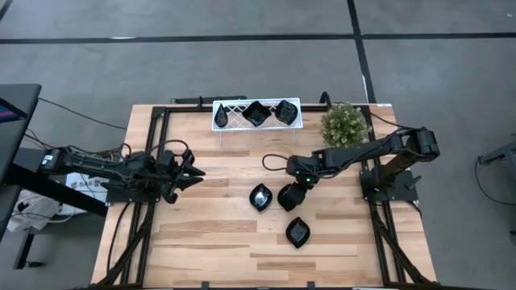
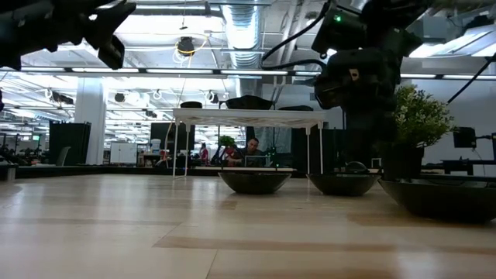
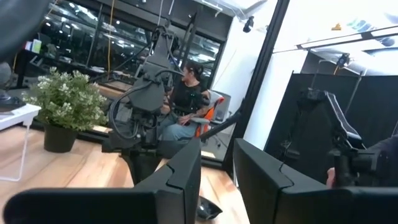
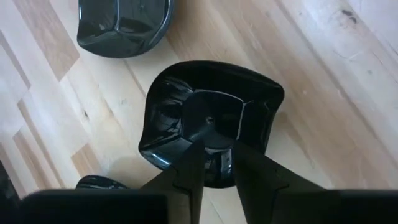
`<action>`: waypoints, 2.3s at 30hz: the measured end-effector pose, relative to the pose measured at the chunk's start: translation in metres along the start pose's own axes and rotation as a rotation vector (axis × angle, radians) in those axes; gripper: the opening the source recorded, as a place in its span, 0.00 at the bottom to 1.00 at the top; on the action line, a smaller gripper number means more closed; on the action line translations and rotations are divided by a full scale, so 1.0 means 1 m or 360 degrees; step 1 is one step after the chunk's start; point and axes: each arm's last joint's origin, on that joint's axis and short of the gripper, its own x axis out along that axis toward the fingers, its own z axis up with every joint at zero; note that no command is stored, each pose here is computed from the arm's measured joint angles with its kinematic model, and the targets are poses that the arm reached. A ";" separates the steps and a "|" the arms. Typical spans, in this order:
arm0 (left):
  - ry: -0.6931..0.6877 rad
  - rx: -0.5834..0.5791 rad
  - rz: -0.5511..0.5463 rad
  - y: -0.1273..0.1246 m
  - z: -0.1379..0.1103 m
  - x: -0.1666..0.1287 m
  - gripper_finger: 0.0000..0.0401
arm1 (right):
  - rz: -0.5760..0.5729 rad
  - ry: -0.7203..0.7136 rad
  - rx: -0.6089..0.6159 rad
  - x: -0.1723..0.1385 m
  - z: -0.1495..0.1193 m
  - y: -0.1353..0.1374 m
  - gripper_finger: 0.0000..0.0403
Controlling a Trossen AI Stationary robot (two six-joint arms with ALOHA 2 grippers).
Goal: Pick & Place Mini shaped plates
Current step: Stack the black leaf-shaped plate on top of the black leaf-shaped plates on the shelf
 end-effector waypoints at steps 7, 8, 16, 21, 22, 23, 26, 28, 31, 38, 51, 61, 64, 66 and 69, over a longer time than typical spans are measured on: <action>0.0041 -0.0007 0.0012 0.003 -0.009 -0.003 0.24 | -0.0029 -0.0038 -0.0010 0.001 0.000 -0.001 0.32; 0.0043 -0.0007 0.0013 0.003 -0.010 -0.003 0.24 | -0.0041 -0.0044 -0.0009 0.001 0.001 -0.001 0.33; 0.0042 -0.0007 0.0012 0.003 -0.010 -0.004 0.24 | -0.0147 -0.0100 0.0005 0.000 0.002 -0.005 0.40; 0.0042 -0.0007 0.0012 0.003 -0.010 -0.004 0.24 | -0.0159 -0.0085 0.0007 0.000 0.001 -0.006 0.39; 0.0042 -0.0007 0.0012 0.003 -0.010 -0.004 0.24 | -0.0159 -0.0084 0.0007 0.000 0.001 -0.006 0.39; 0.0042 -0.0007 0.0012 0.003 -0.010 -0.004 0.24 | -0.0158 -0.0083 0.0004 0.000 0.001 -0.005 0.39; 0.0041 -0.0007 0.0012 0.003 -0.010 -0.004 0.24 | -0.0168 -0.0091 0.0002 0.000 0.001 -0.005 0.39; 0.0041 -0.0007 0.0012 0.003 -0.010 -0.004 0.24 | -0.0177 -0.0098 0.0008 0.000 0.001 -0.005 0.40; 0.0040 -0.0007 0.0012 0.003 -0.009 -0.004 0.24 | -0.0183 -0.0105 0.0034 0.001 -0.001 -0.004 0.42; 0.0037 -0.0006 0.0011 0.003 -0.009 -0.004 0.24 | -0.0220 -0.0131 0.0032 0.005 -0.012 0.007 0.45; 0.0033 -0.0006 0.0010 0.002 -0.009 -0.004 0.24 | -0.0259 -0.0157 0.0064 0.014 -0.019 -0.004 0.44; 0.0032 -0.0006 0.0010 0.002 -0.009 -0.004 0.24 | -0.0240 -0.0238 0.0078 0.018 -0.017 -0.014 0.43; 0.0032 -0.0006 0.0010 0.002 -0.009 -0.004 0.24 | -0.0222 -0.0245 0.0131 0.023 -0.023 -0.017 0.44; 0.0031 -0.0006 0.0009 0.002 -0.009 -0.004 0.24 | -0.0223 -0.0237 0.0129 0.023 -0.025 -0.016 0.44; 0.0032 -0.0006 0.0009 0.002 -0.009 -0.004 0.24 | -0.0215 -0.0238 0.0116 0.024 -0.025 -0.015 0.43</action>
